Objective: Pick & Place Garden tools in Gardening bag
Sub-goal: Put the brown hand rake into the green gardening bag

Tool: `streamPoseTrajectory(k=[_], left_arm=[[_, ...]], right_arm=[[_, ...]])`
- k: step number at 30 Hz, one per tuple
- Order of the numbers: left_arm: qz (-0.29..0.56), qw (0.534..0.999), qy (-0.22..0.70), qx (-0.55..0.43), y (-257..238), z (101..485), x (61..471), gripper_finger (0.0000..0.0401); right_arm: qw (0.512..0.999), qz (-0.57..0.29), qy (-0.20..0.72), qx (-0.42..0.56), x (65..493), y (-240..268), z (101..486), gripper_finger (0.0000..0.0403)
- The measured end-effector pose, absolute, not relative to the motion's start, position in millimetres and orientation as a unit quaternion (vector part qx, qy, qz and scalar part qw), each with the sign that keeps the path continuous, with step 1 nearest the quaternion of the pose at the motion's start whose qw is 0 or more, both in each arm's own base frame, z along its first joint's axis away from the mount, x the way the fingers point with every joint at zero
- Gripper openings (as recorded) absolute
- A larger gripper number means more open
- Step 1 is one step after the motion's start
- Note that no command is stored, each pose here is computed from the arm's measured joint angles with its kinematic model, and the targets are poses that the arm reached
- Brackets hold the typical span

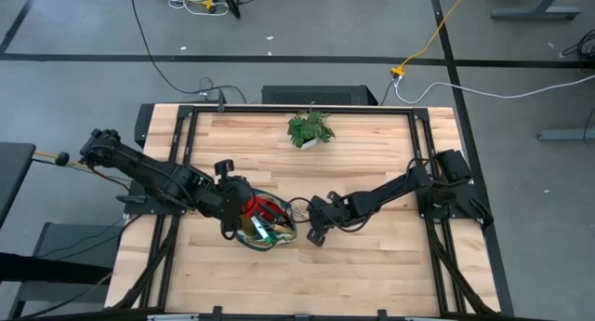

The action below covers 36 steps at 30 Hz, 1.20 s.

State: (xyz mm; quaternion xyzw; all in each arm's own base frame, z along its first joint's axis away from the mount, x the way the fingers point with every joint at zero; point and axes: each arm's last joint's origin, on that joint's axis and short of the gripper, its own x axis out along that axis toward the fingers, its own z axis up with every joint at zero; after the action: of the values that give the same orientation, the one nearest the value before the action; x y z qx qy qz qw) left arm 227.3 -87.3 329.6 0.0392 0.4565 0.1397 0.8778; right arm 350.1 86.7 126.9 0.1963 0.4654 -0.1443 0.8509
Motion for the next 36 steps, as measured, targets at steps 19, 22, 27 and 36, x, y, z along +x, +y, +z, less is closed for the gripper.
streamPoseTrajectory(k=[19,22,27,36], left_arm=[[0.14,0.878,0.456,0.039,-87.4,329.6,227.3,0.014],[0.14,0.878,0.456,0.039,-87.4,329.6,227.3,0.014],[0.14,0.878,0.456,0.039,-87.4,329.6,227.3,0.014],[0.14,0.878,0.456,0.039,-87.4,329.6,227.3,0.014]], right_arm=[[0.855,-0.158,0.462,0.172,349.6,85.1,124.7,0.0048],[0.864,-0.18,0.444,0.156,348.1,79.3,134.3,0.0048],[0.872,-0.197,0.421,0.151,346.7,70.5,151.2,0.0048],[0.918,-0.213,0.306,0.135,338.5,64.3,212.0,0.0048]])
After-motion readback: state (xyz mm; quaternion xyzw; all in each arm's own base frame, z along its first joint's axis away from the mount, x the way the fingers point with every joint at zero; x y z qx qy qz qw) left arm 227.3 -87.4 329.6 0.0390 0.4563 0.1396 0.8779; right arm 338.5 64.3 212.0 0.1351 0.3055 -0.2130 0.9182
